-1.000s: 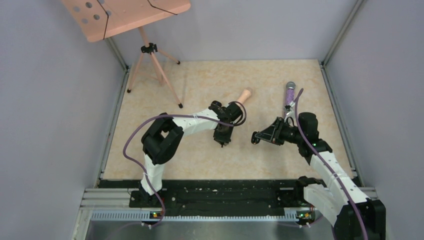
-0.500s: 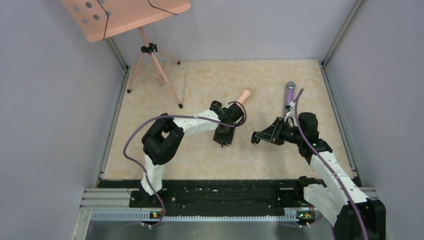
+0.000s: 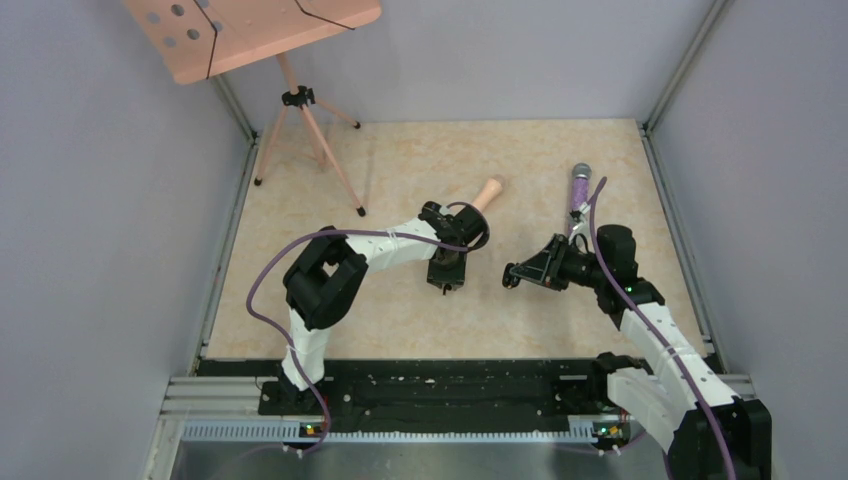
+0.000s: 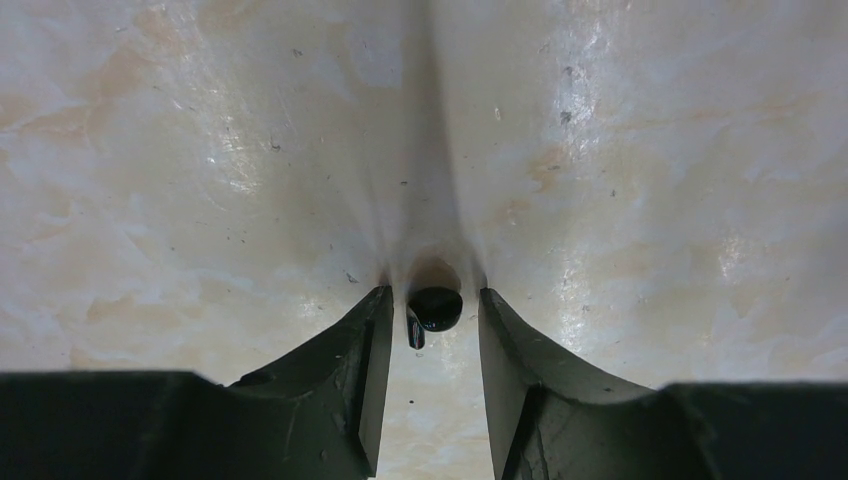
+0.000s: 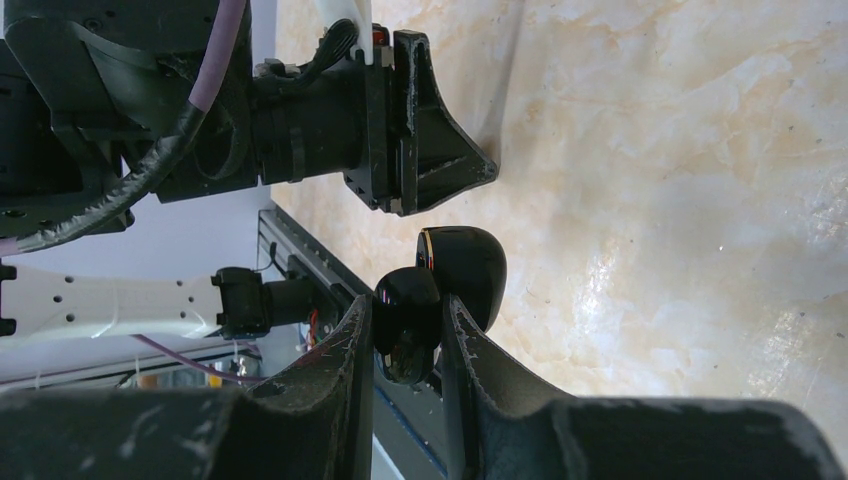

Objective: Insert the wireless bluetooth earbuds into the charging case
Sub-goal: Pick up the left earbud from the center of the board.

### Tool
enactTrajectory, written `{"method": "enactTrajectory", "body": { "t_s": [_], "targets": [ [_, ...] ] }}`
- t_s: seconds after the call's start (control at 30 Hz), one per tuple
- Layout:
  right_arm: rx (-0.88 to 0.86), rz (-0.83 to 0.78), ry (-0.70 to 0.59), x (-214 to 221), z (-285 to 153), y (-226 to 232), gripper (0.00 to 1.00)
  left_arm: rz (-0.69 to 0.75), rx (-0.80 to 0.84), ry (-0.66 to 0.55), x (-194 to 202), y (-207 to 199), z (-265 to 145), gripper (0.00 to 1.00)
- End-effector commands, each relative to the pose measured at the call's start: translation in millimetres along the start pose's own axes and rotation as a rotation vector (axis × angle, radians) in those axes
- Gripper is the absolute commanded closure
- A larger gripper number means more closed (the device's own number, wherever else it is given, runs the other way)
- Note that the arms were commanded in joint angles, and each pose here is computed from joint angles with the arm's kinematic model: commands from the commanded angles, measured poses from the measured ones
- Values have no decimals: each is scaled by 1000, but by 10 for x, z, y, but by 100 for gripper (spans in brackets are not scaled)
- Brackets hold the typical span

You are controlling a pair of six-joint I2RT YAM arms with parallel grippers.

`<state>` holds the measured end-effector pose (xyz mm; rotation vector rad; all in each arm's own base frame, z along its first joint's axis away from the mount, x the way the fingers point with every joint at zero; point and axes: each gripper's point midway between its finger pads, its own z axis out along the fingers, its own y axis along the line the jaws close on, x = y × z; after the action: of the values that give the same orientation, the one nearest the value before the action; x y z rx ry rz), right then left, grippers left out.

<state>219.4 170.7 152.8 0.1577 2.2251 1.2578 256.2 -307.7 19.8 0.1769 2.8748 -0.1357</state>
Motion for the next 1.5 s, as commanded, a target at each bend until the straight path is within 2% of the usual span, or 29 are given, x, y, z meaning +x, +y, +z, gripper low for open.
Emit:
{"method": "enactTrajectory", "body": {
  "t_s": [0.0,0.23,0.53,0.6,0.7,0.9,1.17,1.47],
  "targets": [
    [-31,-60,-51,-162,-53,145,100,-37,-65,50,160,125,81,58],
    [-32,-61,-47,-164,-48,149,100,-34,-68,62,225,143,110,63],
    [-38,-68,-45,-179,-40,160,100,-35,-66,64,253,141,124,77],
    [-38,-67,-43,-174,-39,159,100,-33,-67,60,236,140,109,75],
    [-37,-66,-43,-173,-38,157,100,-25,-83,61,223,158,86,61],
    [-35,-65,-40,-158,-36,139,100,-50,-94,52,231,178,50,56],
    [-35,-64,-37,-150,-31,131,100,-62,-120,53,311,218,91,57],
    [-39,-67,-39,-150,-37,138,100,-67,-126,49,301,226,102,71]
  ]
}}
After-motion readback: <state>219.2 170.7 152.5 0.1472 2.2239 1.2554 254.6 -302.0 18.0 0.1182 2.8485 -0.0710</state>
